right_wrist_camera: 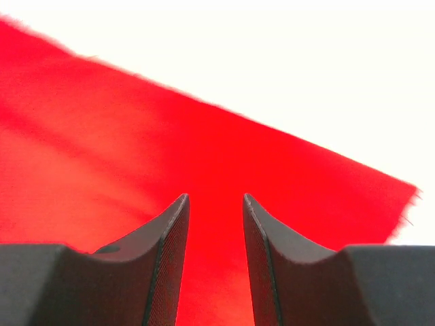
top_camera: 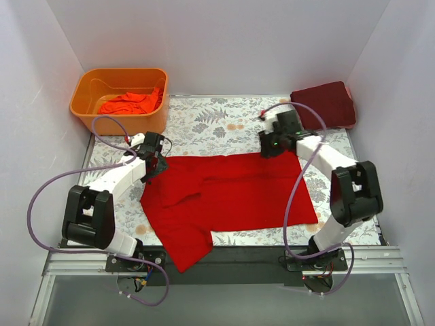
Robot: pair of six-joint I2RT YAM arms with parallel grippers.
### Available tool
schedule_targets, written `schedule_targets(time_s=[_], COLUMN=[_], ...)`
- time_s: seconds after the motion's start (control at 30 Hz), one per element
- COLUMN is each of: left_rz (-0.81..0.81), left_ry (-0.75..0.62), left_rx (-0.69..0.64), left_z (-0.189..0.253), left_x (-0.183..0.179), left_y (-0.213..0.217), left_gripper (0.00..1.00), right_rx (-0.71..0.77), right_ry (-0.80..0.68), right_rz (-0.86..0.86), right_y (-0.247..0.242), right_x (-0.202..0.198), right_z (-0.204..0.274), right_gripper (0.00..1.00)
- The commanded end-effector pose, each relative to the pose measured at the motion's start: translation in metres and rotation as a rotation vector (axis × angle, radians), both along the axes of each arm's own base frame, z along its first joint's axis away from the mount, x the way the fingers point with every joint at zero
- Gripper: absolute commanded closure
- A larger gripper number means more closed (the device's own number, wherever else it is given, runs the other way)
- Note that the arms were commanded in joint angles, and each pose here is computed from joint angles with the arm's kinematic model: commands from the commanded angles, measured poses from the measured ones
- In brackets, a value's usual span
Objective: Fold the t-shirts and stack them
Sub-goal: Fold the tshirt
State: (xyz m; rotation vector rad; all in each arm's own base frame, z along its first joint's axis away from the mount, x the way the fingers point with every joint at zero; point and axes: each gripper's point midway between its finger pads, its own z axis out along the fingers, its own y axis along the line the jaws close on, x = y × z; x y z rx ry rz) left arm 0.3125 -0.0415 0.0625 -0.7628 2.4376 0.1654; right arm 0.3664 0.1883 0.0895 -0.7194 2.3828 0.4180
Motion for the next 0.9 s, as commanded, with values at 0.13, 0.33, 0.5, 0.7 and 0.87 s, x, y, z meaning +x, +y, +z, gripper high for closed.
schedule_targets(time_s=[0.13, 0.33, 0.5, 0.7, 0.87], left_rz=[0.064, 0.113, 0.093, 0.097, 0.115], left_ry=[0.024, 0.106, 0.125, 0.135, 0.088], left_rx=[-0.032, -0.061, -0.085, -0.118, -0.142], left_z=[-0.023, -0.05, -0.056, -0.067, -0.059], left_x=[0.024, 0.022, 0.035, 0.059, 0.085], left_y=[-0.005, 0.009, 0.004, -0.006, -0.012], left_gripper=[0.46, 0.47, 0.48, 0.48, 0.49], right_rx=[0.165, 0.21, 0.235, 0.293, 0.331], right_ry=[0.096, 0.185, 0.228, 0.237, 0.176], right_rz=[-0.478, -0.686, -0.784, -0.849, -0.817], right_y=[-0.102, -0.151, -0.171, -0.19, -0.191], right_x=[0.008, -0.002, 0.002, 0.025, 0.055], right_z=[-0.023, -0.061, -0.086, -0.096, -0.075], right_gripper=[0.56, 0.56, 0.56, 0.57, 0.57])
